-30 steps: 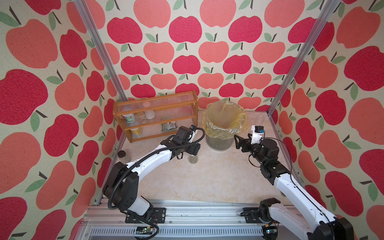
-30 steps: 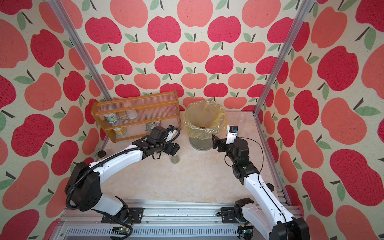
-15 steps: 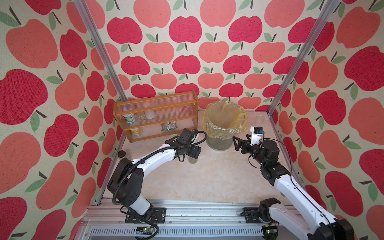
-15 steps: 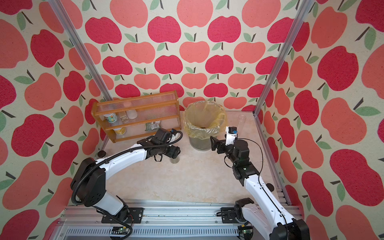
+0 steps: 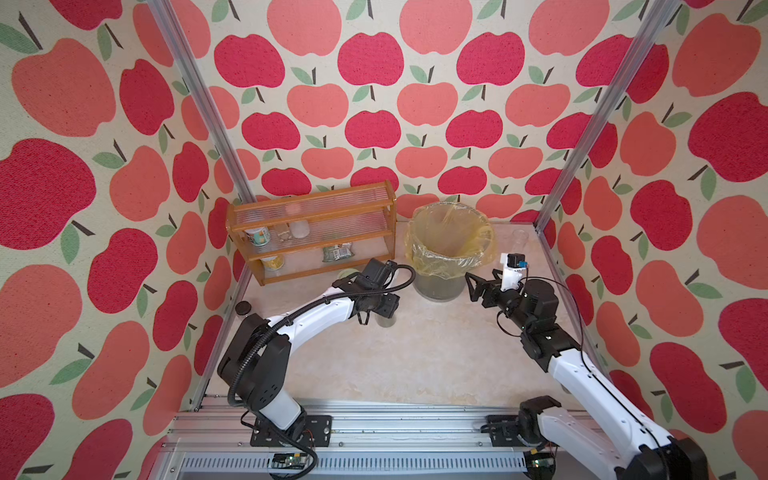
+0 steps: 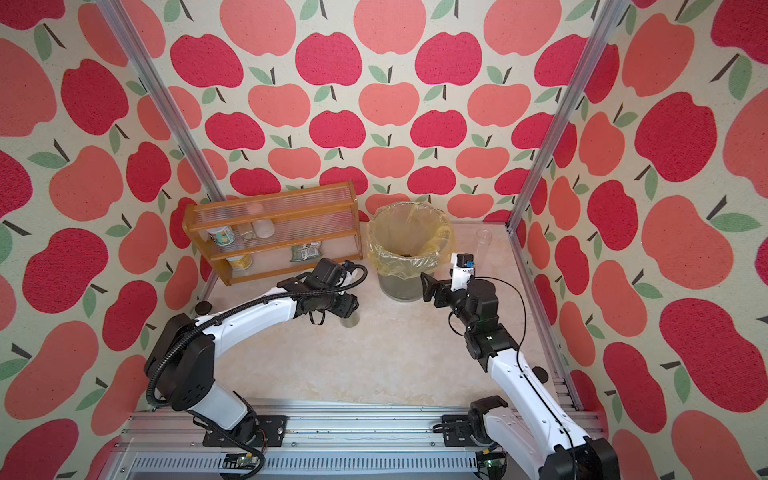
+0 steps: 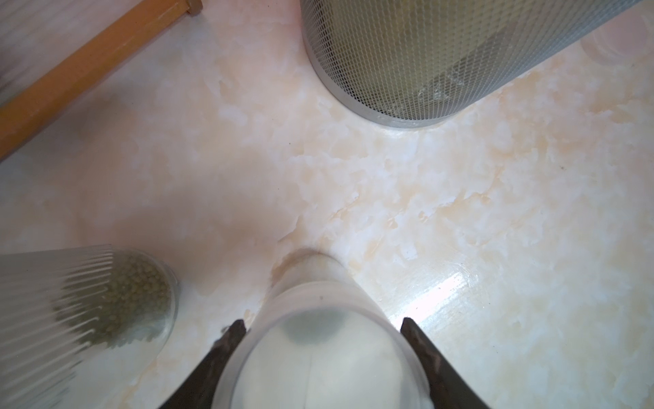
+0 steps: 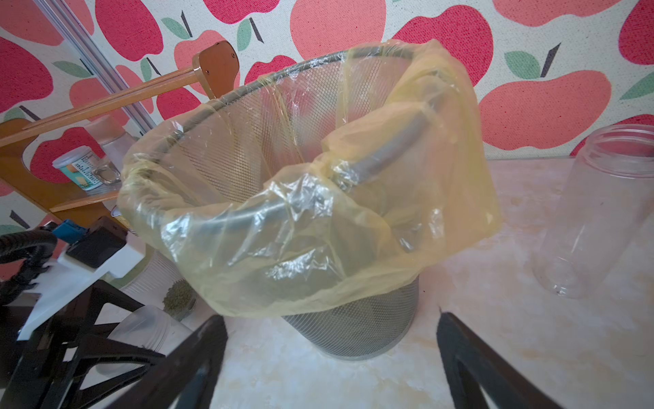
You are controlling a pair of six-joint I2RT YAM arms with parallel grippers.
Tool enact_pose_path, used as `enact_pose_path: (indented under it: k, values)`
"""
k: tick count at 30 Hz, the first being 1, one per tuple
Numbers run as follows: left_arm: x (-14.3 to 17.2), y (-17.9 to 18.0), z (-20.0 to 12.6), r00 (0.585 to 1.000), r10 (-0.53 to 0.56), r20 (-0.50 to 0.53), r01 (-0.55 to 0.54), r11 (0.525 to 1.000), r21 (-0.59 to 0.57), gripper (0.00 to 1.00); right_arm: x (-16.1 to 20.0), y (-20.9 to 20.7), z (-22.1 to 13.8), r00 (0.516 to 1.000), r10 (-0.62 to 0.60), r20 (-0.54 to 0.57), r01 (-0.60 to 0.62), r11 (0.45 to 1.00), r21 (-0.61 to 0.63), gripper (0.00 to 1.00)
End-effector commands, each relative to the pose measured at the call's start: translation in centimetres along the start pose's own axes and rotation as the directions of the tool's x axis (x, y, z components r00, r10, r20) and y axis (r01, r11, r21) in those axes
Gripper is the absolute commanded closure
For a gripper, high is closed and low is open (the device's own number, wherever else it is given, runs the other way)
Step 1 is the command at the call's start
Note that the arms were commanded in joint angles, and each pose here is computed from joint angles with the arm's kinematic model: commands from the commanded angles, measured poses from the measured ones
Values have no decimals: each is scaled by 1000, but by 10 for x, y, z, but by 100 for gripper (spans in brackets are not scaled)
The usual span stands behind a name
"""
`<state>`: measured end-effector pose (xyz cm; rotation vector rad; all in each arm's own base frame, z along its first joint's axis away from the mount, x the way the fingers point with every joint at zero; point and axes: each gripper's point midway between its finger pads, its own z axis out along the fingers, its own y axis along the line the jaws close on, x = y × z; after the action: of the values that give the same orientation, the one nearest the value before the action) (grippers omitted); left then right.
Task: Empty moldy mung beans from jars
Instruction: Pick up the jar from the center of the board.
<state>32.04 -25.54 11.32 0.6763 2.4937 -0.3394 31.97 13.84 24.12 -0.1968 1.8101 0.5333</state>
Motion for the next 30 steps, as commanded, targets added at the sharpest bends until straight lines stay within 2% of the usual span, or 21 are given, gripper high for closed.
enact_pose_path:
  k: [1, 7, 12, 19, 23, 30]
  values:
    - [-8, -2, -5, 1000, 19, 9, -19, 1000, 0, 44, 4, 6, 0, 1000, 4, -6, -4, 1000, -27, 4]
    - [-18, -5, -37, 999, 38, 28, -38, 999, 6, 48, 0, 29, -3, 999, -44, 10, 45, 986, -161, 5]
    - [-27, 0, -72, 997, 33, 75, -32, 999, -11, 50, -3, 57, -9, 996, -82, 39, 90, 945, -315, 8]
    - [-42, 8, -124, 984, -13, 178, 12, 1000, 4, 52, -4, 69, -13, 993, -93, 67, 112, 916, -385, 8]
    - [-54, 15, -154, 973, -20, 228, 26, 999, -24, 51, -8, 78, -16, 993, -97, 74, 119, 895, -430, 8]
    - [-90, 15, -205, 939, -9, 343, 16, 1000, -16, 53, -40, 95, -22, 986, -36, 164, 114, 862, -493, 8]
